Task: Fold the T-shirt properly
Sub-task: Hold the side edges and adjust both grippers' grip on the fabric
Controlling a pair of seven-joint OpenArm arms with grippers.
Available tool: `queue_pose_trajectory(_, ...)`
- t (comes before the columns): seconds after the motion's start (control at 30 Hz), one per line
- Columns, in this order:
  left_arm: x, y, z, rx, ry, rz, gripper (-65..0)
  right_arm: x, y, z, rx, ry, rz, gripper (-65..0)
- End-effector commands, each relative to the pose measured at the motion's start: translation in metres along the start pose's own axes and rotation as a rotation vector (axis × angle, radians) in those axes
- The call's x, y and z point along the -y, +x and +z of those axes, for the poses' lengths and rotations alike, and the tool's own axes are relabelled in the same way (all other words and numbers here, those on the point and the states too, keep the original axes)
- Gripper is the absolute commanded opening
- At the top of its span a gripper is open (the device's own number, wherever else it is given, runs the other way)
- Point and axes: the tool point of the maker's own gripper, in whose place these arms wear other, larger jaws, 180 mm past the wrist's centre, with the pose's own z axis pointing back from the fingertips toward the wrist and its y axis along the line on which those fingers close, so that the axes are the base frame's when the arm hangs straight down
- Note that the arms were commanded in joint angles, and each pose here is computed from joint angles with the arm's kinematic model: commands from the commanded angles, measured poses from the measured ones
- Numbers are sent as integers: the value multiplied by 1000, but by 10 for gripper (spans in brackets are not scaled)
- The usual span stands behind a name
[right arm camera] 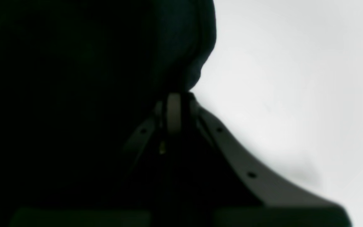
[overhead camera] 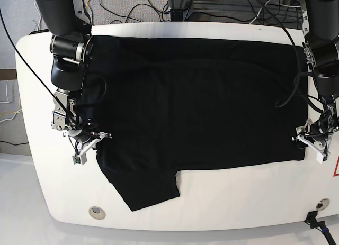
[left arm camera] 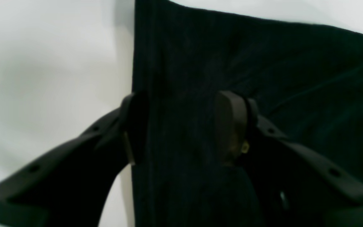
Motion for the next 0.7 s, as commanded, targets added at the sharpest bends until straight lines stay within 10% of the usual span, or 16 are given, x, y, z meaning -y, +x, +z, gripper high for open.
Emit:
queue_pose_trajectory(0.0, -8, 33, 11, 83, 7, 3, -324, 4, 17, 3, 17, -8, 18, -650)
queue_pose_trajectory(0.67, -43, 25, 22, 65, 78, 15, -340, 1, 9, 1, -5, -5, 28, -650)
